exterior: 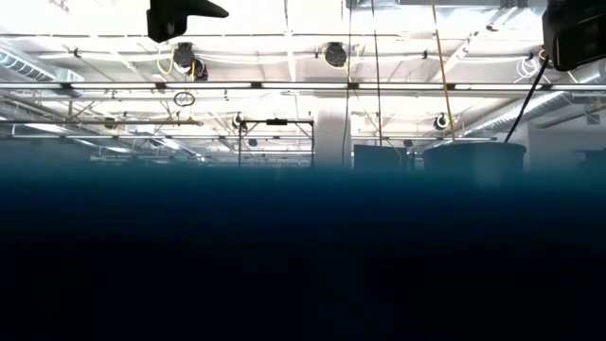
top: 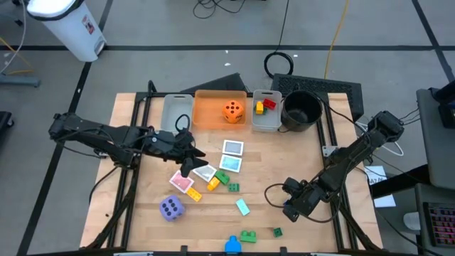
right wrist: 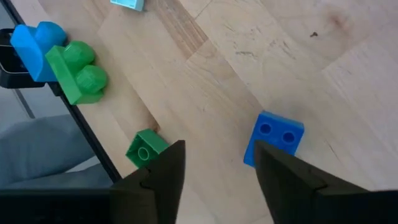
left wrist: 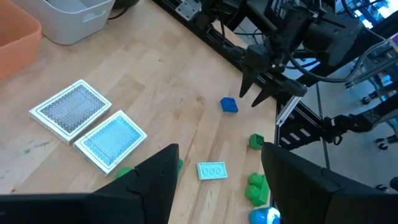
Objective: Pick & Place Toys
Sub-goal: Put the blue game piece into the right gray bin
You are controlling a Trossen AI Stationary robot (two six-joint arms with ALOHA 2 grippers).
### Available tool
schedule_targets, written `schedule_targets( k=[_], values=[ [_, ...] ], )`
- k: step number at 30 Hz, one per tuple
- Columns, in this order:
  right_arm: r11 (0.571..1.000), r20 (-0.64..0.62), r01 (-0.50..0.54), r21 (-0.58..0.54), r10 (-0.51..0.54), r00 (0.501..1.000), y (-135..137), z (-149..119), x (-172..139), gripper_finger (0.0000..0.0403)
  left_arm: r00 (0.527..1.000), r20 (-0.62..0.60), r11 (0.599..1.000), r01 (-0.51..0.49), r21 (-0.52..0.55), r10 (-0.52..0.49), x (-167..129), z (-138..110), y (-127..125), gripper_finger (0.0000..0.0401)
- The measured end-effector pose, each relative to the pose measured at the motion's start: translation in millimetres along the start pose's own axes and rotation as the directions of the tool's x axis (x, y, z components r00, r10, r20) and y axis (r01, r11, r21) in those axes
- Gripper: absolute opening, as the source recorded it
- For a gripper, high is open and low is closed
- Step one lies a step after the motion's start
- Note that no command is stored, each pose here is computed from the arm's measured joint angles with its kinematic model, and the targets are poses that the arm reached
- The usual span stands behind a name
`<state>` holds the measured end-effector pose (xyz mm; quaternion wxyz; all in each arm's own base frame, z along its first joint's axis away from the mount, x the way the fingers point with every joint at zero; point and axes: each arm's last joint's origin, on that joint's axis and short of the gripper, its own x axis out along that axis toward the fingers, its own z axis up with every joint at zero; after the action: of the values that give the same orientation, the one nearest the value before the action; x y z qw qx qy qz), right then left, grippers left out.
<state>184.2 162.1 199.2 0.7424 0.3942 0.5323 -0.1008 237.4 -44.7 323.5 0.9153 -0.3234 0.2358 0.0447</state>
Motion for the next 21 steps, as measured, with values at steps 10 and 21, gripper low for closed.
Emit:
schedule_targets(
  k=[10,21],
  values=[
    [0.993,-0.009,0.078,0.091,-0.078,0.997,-26,-4,16,0.0238,1.000,0.000,1.000,0.000,0.011,0.000,0,0,0,0.0237],
    [0.994,-0.008,0.075,0.083,-0.075,0.997,-34,-6,35,0.0229,1.000,0.000,1.000,-0.001,0.011,0.001,0,0,0,0.0237]
  ],
)
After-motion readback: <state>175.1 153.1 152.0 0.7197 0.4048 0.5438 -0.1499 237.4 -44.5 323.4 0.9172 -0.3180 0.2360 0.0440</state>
